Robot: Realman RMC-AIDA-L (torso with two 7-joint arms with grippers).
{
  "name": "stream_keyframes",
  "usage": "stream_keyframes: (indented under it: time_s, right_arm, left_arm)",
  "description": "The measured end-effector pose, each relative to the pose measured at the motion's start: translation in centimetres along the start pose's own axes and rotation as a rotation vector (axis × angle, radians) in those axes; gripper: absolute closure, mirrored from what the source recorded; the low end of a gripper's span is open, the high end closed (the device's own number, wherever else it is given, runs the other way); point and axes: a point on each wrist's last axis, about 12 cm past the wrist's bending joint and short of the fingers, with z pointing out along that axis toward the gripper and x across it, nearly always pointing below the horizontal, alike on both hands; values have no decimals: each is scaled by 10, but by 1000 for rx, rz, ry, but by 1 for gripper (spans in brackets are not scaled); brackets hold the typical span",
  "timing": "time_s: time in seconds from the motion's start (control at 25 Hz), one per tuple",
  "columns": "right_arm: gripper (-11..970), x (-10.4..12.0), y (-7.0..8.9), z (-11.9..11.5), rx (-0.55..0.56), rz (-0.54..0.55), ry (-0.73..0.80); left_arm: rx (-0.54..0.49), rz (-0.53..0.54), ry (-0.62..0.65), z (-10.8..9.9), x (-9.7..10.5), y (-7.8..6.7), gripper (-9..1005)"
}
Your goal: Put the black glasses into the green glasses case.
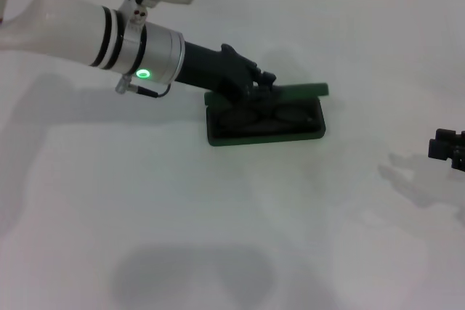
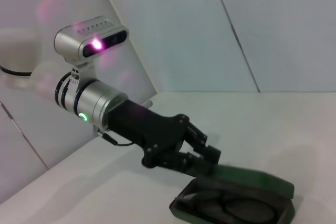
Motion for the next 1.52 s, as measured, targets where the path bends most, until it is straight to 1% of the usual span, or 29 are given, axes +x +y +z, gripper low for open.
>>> stream_keyframes:
  time_s: [0.28,0.36,0.44,0.48,0.56,0.64,0.68,0.76,0.8,0.88,0.92,1.0,1.04,1.08,1.16,1.24,1.4,1.44,1.52]
  right_arm:
    - [683,2,0,1,-2,8,0]
    - [683,2,0,1,-2,6,-1]
    - [683,2,1,0,-7,3,-4]
    - [683,3,2,-2,-10,1,-5]
    - [679,4,4,-5,-26,-12,-9]
    - [672,4,9,-6,-73,-44,-23]
    - [668,3,13,-5,-116,-72,-40]
    - [661,-1,22,1,-207,-131,-82]
    - [657,-3,28,4,-263,-181,-114]
    - [649,-9,39,11,-349,-283,-189]
    - [646,-11,43,16,-376,-315,-216]
    - [621,-16,48,31,-397,-355,-257]
    - [599,-19,49,38,-403,-366,-261]
    - [578,-22,50,45,-406,-376,-255]
    - [536,-30,51,56,-424,-396,-242]
    - [493,-35,52,62,-446,-408,-236]
    - [408,-42,53,69,-470,-423,-232]
    - [362,-43,54,70,-476,-425,-230]
    - [271,-44,56,73,-490,-428,-224]
  left_arm:
    - [63,16,47,9,6,-12,761]
    - [81,23,45,10,7,-16,759]
    - [111,44,20,10,3,-20,757]
    - [132,62,-9,8,-2,-22,756]
    - [191,97,-107,-3,-14,-29,754]
    - [228,97,-246,-25,-18,-36,752]
    - [234,81,-304,-36,-17,-38,751]
    - [235,41,-424,-63,-5,-43,748]
    - [246,43,-484,-78,5,-49,747]
    - [257,74,-569,-95,22,-59,745]
    - [263,88,-607,-105,34,-68,744]
    - [271,95,-638,-116,51,-79,742]
    - [288,95,-638,-122,62,-87,704]
    - [288,95,-638,-122,62,-87,666]
    - [305,78,-608,-130,83,-100,590]
    - [301,73,-599,-131,88,-102,514]
    - [286,91,-597,-128,96,-107,408]
    - [282,99,-597,-128,98,-108,381]
    - [268,104,-600,-129,101,-109,378]
